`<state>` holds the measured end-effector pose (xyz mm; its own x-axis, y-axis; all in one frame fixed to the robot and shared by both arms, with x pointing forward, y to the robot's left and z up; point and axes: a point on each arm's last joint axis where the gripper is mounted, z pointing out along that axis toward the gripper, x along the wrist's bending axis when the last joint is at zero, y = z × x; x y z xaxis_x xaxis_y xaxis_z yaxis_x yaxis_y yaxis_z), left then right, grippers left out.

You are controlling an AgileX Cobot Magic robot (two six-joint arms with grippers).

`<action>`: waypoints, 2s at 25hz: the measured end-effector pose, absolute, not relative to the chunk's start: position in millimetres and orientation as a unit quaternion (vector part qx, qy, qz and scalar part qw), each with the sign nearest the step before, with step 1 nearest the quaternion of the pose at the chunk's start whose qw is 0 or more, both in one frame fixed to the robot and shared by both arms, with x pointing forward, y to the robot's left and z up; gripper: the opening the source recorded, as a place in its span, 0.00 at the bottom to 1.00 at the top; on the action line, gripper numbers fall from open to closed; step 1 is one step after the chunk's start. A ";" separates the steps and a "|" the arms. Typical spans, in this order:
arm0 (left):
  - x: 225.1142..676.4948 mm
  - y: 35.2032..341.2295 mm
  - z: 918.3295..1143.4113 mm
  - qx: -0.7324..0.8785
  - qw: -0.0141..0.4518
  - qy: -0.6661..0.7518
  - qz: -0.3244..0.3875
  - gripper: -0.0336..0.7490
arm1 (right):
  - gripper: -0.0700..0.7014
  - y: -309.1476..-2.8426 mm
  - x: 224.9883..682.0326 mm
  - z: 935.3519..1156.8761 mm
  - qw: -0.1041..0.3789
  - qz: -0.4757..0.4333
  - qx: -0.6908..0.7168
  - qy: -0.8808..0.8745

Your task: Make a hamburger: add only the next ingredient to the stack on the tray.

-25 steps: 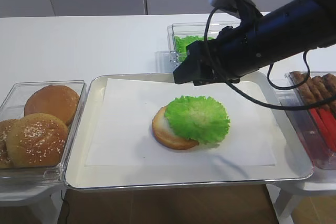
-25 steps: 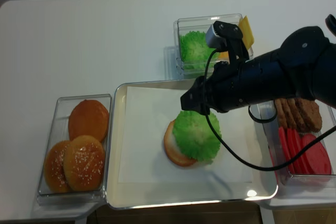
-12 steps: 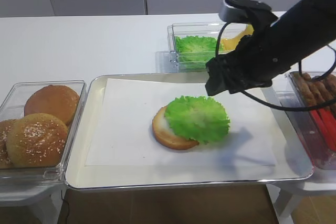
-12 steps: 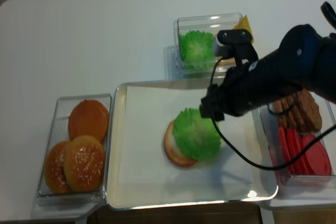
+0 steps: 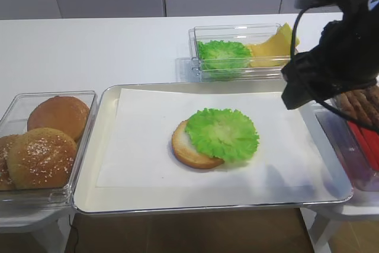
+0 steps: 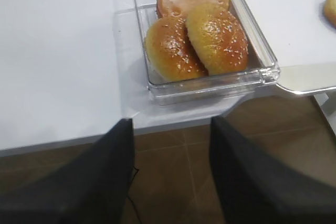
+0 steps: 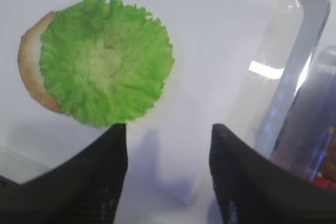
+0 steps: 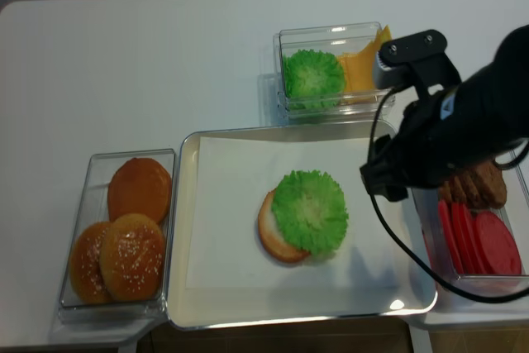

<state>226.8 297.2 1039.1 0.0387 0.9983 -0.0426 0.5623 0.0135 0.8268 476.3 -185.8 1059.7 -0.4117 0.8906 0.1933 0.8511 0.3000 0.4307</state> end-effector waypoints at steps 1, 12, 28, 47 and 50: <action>226.8 297.2 1039.1 0.630 0.350 0.620 0.311 0.49 | 0.59 -187.7 472.6 1062.7 0.042 0.236 0.539 0.808; 226.8 297.2 1039.1 0.630 0.350 0.620 0.311 0.49 | 0.59 -225.5 399.8 1066.2 0.088 0.223 0.553 0.798; 226.8 297.2 1039.1 0.630 0.350 0.620 0.311 0.49 | 0.59 -278.2 264.5 1069.6 0.190 0.364 0.497 0.764; 226.8 297.2 1039.1 0.630 0.351 0.619 0.311 0.49 | 0.57 -295.6 214.0 1043.6 0.211 0.399 0.465 0.761; 226.8 297.2 1039.1 0.630 0.351 0.619 0.311 0.49 | 0.57 -295.6 216.2 1043.8 0.222 0.403 0.461 0.759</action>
<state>226.8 297.2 1039.1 0.0387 0.9983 -0.0426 0.5616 0.0135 0.8273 216.2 -295.6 1043.8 -0.4774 0.8780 0.0341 0.5210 0.2516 0.8156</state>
